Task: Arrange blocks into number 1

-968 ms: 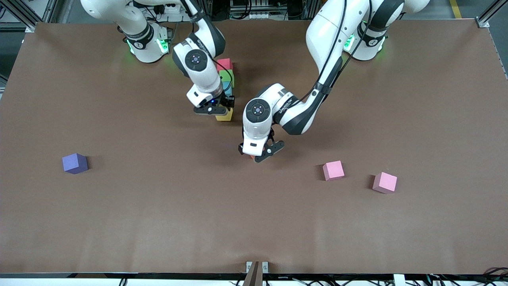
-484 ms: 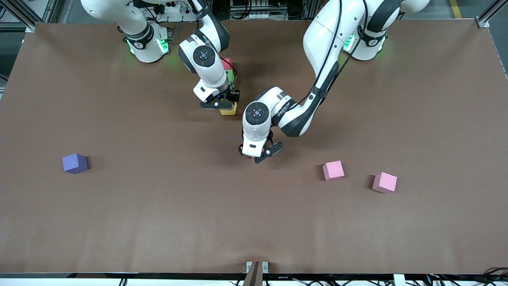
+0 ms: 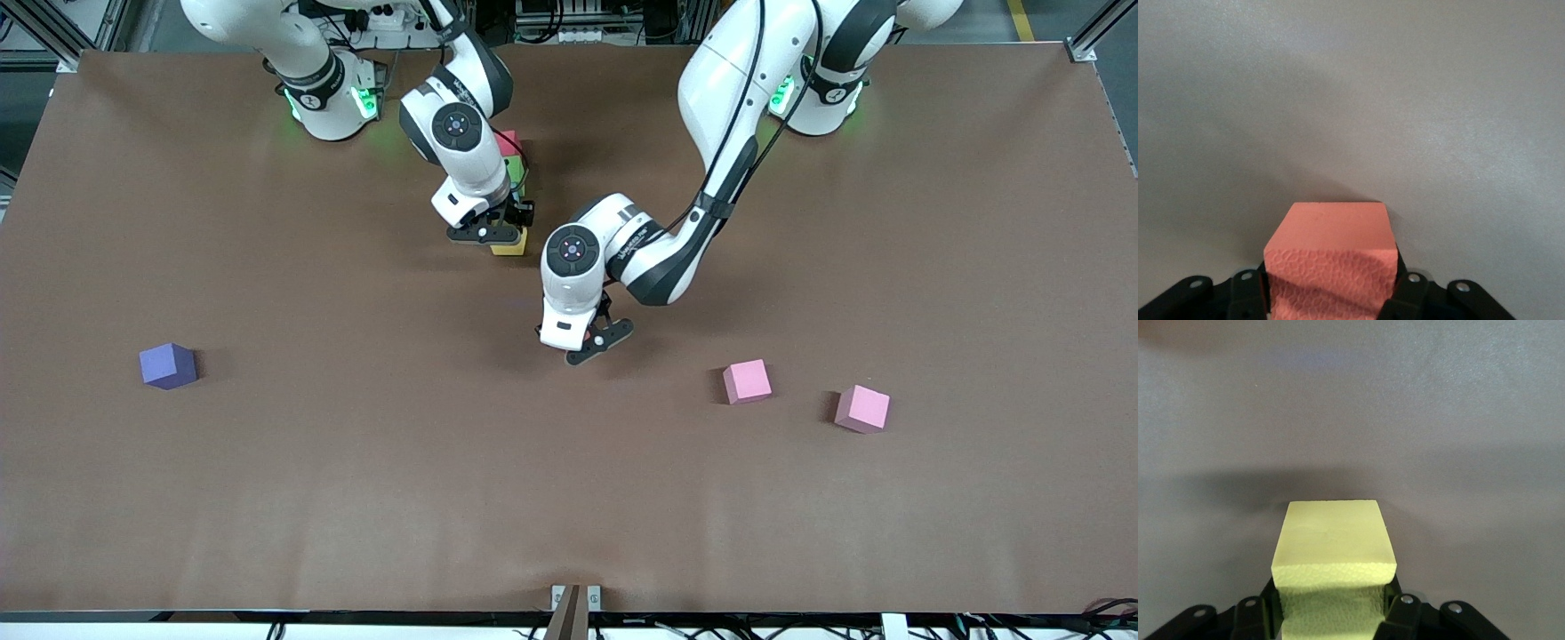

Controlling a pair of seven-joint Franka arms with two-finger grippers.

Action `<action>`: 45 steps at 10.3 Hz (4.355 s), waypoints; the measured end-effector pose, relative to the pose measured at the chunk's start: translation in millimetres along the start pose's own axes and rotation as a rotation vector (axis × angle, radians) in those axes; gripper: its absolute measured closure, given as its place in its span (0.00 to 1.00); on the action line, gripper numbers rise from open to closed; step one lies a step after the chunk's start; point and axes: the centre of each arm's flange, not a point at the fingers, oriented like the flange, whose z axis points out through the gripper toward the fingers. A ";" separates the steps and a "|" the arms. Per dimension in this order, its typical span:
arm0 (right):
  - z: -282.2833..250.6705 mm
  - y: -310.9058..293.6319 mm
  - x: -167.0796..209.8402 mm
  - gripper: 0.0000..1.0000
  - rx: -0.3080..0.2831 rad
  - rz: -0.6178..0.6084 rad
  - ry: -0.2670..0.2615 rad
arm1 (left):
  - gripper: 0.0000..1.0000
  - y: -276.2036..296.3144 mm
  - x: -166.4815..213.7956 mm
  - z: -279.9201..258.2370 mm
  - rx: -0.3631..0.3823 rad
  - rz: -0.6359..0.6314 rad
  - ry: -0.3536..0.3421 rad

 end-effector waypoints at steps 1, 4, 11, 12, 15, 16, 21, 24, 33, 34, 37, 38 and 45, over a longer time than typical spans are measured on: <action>0.2 0.1 -0.3 0.41 -0.001 0.000 -0.001 | 0.39 0.4 -1.0 -0.1 -0.001 0.002 0.000; 1.5 1.1 -1.7 0.38 -0.004 -0.001 -0.004 | 0.39 2.1 -3.6 -1.5 -0.006 0.007 0.002; -34.5 21.9 14.0 0.00 0.003 0.058 -0.032 | 0.39 4.0 -4.2 -4.3 -0.013 0.018 0.004; -52.6 30.7 23.4 0.00 0.020 0.083 -0.028 | 0.39 4.8 -6.4 -4.7 -0.014 0.044 0.005; -93.4 81.4 67.7 0.00 0.053 0.066 -0.023 | 0.39 14.0 -32.1 -10.7 -0.026 0.186 0.020; -105.4 110.1 92.6 0.00 0.047 0.006 -0.035 | 0.39 20.9 -44.6 -18.6 -0.042 0.237 0.026; -194.1 231.1 190.7 0.00 -0.023 -0.165 -0.098 | 0.39 44.1 -117.4 -44.8 -0.098 0.375 0.040; -194.4 273.1 232.3 0.00 -0.027 -0.184 -0.094 | 0.39 44.9 -158.8 -39.3 -0.090 0.429 0.035; -185.7 288.9 264.6 0.00 -0.035 -0.175 -0.089 | 0.39 35.3 -188.5 -1.2 -0.020 0.534 0.056; -185.7 288.8 264.5 0.00 -0.035 -0.176 -0.089 | 0.39 33.1 -195.6 7.2 -0.008 0.544 0.052; -187.0 288.8 264.9 0.00 -0.036 -0.177 -0.087 | 0.39 33.1 -201.2 8.6 -0.005 0.554 0.056; -189.8 288.7 265.7 0.00 -0.037 -0.178 -0.084 | 0.39 33.2 -201.2 8.6 -0.006 0.554 0.056; -244.7 308.5 271.0 0.00 -0.115 -0.170 -0.131 | 0.39 33.2 -205.7 8.5 -0.007 0.560 0.056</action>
